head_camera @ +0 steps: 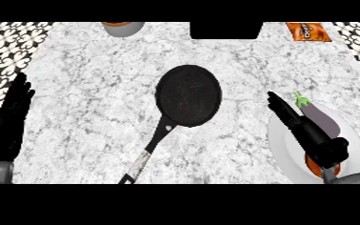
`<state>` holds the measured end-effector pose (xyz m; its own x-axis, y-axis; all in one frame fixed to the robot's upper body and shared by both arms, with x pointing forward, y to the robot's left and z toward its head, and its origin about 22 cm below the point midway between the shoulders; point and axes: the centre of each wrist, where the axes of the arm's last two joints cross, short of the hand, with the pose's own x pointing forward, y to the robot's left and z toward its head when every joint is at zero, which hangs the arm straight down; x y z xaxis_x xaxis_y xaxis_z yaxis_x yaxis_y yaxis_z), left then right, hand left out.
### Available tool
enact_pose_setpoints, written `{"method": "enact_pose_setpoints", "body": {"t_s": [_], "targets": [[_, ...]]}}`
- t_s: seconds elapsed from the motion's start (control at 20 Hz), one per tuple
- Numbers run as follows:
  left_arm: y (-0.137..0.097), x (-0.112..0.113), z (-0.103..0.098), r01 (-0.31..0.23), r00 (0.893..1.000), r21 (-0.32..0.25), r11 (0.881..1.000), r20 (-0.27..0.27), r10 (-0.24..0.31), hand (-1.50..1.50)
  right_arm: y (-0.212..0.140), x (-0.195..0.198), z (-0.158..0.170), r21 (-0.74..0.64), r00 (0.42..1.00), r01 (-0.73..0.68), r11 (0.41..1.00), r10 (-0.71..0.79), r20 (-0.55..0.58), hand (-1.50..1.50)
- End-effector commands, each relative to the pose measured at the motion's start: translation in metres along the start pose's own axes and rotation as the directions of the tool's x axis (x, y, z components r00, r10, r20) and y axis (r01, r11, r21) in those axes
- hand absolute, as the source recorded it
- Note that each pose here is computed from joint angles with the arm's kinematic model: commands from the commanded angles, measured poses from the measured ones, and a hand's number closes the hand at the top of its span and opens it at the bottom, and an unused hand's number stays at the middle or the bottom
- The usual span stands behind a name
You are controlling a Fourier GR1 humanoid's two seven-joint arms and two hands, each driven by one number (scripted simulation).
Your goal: Pick the tomato from the plate and place it in the pan
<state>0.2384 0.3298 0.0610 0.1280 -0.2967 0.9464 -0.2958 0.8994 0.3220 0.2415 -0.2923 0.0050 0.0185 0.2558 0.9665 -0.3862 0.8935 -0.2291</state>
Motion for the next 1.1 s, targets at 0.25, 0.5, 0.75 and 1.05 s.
{"method": "enact_pose_setpoints", "body": {"t_s": [0.25, 0.5, 0.75, 1.05], "targets": [[-0.011, -0.031, 0.028, 0.118, 0.992, -0.142, 0.983, -0.03, -0.124, 0.0, -0.068, 0.037, 0.015, -0.593, 0.918, 0.285, 0.753, -0.038, 0.394, -1.5], [-0.015, -0.043, 0.037, 0.062, 0.993, -0.151, 0.987, -0.089, -0.076, 0.0, -0.088, -0.031, 0.108, -0.913, 0.986, 0.085, 0.398, -0.162, 0.021, -1.5], [-0.05, -0.048, 0.046, 0.066, 0.996, -0.228, 0.971, -0.05, -0.079, 0.0, -0.079, -0.018, 0.175, -0.822, 0.955, -0.262, 0.506, 0.017, -0.295, -1.5], [-0.042, -0.036, 0.04, 0.101, 0.993, -0.271, 0.957, -0.026, -0.112, 0.0, -0.098, 0.032, 0.19, -0.661, 0.887, -0.422, 0.621, 0.133, -0.442, -1.5]]}}
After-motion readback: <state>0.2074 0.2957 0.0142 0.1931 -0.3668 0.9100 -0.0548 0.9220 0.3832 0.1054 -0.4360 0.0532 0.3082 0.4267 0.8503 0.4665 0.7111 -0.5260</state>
